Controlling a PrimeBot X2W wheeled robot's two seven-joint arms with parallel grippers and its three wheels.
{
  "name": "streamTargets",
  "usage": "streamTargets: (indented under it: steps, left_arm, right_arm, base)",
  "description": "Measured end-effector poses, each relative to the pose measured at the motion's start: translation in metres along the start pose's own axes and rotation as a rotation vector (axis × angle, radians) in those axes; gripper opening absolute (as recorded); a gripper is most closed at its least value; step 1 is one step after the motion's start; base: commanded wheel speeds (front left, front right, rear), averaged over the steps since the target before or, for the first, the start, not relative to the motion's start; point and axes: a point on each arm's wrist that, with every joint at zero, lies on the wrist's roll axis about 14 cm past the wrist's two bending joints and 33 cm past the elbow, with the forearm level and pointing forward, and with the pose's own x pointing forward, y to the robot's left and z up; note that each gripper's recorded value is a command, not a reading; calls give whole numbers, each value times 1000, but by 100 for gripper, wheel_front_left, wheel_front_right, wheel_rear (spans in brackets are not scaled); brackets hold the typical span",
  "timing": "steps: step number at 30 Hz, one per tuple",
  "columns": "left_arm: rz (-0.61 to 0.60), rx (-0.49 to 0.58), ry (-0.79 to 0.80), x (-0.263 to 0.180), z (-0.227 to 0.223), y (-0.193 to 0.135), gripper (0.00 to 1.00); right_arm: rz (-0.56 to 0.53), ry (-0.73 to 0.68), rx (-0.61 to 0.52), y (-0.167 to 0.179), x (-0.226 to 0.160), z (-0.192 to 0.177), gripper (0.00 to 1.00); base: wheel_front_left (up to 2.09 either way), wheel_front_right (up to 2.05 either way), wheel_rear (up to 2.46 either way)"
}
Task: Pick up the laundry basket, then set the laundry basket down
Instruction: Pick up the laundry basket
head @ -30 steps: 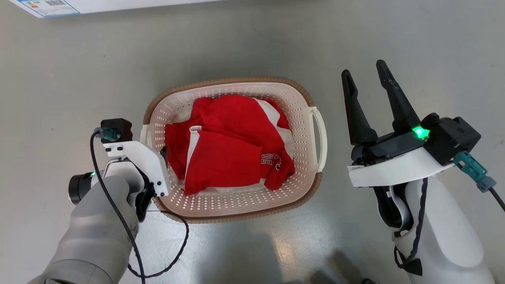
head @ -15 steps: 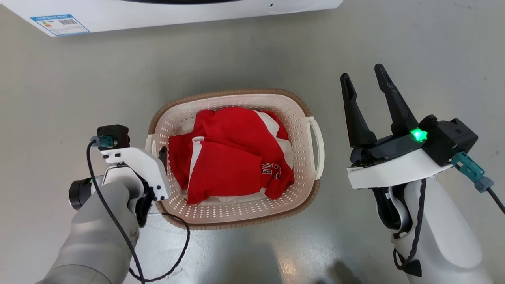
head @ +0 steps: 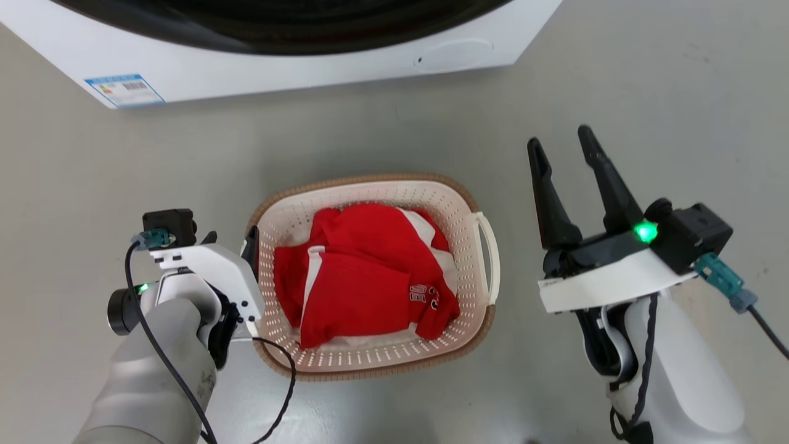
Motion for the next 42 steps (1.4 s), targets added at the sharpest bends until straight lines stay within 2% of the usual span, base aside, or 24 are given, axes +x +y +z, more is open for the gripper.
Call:
streamTargets:
  steps: [10, 22, 42]
  left_arm:
    - [-47, -35, -160, -31, 43, -15, 100]
    - [-83, 0, -344, -81, 71, -21, 100]
    - [-61, 26, -774, -207, 125, -37, 100]
  right_arm:
    - [-14, -35, 15, 3, -21, 21, 100]
    - [-25, -88, 25, 6, -39, 44, 100]
    - [26, -183, 28, 29, -61, 80, 100]
  base:
    - [0, 0, 0]
    - [0, 0, 0]
    - [0, 0, 0]
